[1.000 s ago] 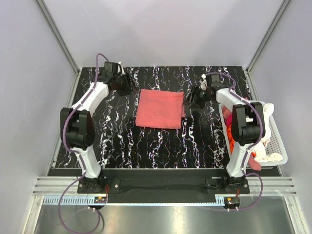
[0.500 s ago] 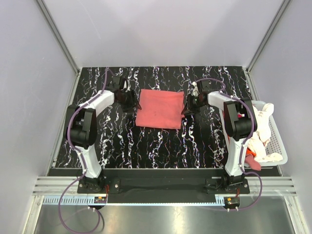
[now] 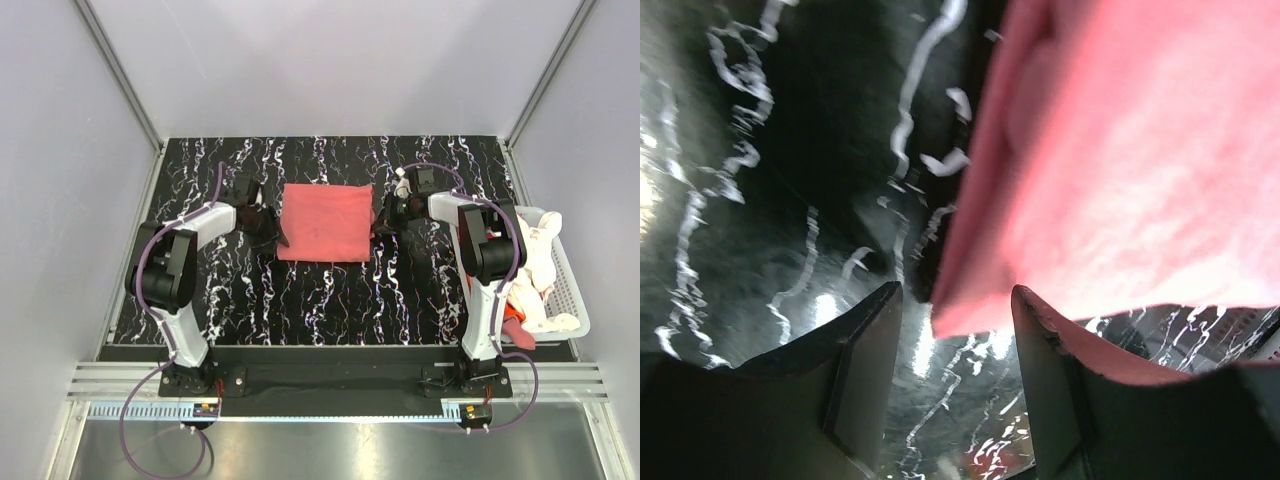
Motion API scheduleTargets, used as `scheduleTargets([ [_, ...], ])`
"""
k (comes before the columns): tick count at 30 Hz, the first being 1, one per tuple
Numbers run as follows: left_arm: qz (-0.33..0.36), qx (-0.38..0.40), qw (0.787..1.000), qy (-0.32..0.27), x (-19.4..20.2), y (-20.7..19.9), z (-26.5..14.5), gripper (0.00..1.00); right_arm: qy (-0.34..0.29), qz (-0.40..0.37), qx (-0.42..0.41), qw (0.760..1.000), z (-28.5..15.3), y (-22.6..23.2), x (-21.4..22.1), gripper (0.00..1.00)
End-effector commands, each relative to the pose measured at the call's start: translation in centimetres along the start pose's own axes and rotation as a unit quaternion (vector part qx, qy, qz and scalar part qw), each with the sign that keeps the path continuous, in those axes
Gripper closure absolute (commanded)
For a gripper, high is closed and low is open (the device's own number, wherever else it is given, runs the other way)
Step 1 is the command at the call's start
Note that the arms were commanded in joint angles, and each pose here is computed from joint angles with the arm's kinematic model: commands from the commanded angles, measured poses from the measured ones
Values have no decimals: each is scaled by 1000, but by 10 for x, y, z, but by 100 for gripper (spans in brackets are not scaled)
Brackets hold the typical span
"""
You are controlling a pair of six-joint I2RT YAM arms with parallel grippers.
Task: Fold and stack the t-shirts
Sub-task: Fold the tshirt
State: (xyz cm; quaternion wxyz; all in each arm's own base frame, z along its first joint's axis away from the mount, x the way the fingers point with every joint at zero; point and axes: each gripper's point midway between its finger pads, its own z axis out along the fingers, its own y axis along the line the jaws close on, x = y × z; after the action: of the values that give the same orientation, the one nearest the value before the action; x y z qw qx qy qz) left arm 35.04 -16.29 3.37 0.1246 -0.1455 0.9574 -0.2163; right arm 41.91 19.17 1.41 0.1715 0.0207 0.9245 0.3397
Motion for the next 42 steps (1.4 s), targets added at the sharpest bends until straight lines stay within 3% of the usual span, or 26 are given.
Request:
scheduleTargets([
  [1, 23, 30, 998, -43, -8, -29, -19, 47, -8, 3, -4, 1000, 4, -5, -9, 81],
  [4, 30, 47, 997, -48, -6, -42, -28, 48, -4, 14, 8, 1000, -11, 1, -5, 61],
  [7, 49, 60, 994, -84, -22, -57, -48, 48, -25, 17, 54, 998, -38, 4, -12, 57],
  [9, 60, 79, 991, -94, -29, -69, -58, 47, -37, 17, 73, 997, -55, 9, -20, 57],
  [13, 76, 99, 988, -87, -32, -89, -52, 47, -54, 10, 68, 996, -67, 25, -39, 67],
  [15, 65, 84, 991, -83, -32, -83, -41, 47, -57, 11, 54, 997, -66, 34, -49, 75],
  [19, 50, 56, 995, -72, -30, -68, -22, 47, -52, 5, 11, 999, -58, 52, -65, 81],
  [27, 43, 19, 997, -62, -28, -48, 5, 47, -35, 1, -59, 998, -19, 63, -97, 81],
  [36, 41, -8, 996, -76, -14, -33, 14, 47, -58, 51, -36, 996, 23, 21, -137, 81],
  [42, 57, 51, 992, -100, -26, -76, -20, 46, -67, 45, -58, 995, 15, 34, -150, 77],
])
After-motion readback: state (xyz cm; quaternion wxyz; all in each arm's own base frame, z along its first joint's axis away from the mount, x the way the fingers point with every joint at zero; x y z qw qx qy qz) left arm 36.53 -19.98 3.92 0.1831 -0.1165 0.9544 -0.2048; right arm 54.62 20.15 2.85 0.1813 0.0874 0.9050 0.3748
